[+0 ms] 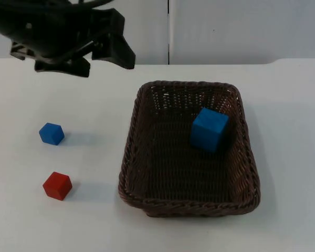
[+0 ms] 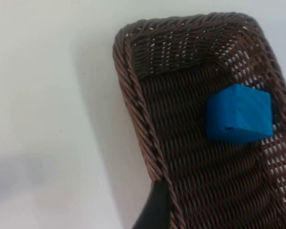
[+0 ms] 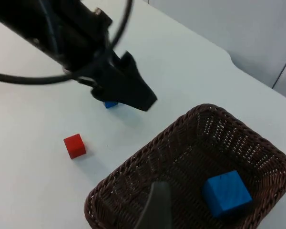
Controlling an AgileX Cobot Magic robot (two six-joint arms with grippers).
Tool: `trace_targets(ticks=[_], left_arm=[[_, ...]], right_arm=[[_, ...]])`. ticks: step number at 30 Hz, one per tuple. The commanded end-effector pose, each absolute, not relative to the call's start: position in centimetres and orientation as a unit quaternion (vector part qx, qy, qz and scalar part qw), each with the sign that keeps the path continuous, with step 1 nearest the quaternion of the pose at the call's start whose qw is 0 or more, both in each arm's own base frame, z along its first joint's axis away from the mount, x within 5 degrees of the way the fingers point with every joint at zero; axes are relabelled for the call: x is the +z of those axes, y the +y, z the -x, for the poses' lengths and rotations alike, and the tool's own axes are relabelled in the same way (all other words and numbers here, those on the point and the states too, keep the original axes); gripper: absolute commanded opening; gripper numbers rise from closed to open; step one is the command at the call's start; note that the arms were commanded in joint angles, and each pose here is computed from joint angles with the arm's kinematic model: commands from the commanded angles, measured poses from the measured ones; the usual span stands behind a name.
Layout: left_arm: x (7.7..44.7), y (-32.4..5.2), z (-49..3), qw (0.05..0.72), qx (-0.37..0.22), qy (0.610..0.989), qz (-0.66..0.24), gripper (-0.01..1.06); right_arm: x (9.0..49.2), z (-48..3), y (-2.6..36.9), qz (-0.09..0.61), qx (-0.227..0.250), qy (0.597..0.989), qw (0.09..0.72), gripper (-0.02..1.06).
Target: Pick up the basket with the left hand and place the largest block into the basket with the right hand.
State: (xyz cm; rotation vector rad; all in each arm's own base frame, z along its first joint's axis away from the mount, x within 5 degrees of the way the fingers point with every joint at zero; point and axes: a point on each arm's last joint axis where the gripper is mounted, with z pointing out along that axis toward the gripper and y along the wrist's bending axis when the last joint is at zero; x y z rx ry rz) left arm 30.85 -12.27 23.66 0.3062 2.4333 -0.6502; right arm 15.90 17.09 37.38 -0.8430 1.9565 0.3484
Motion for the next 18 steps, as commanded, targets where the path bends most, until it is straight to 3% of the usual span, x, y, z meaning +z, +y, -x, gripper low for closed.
trace_targets(ticks=[1,18], left_arm=[[24.6,-11.8,-29.9,0.316,-0.239,0.911,-0.114,0.75],[29.8,-8.9,-21.0,0.423,-0.219,0.865,-0.155,0.75]], right_arm=[[37.6,-15.3,16.3,0.341,0.15,0.791,0.486,0.69],[35.3,-10.9,11.1,0.327,0.165,0.782,0.504,0.69]])
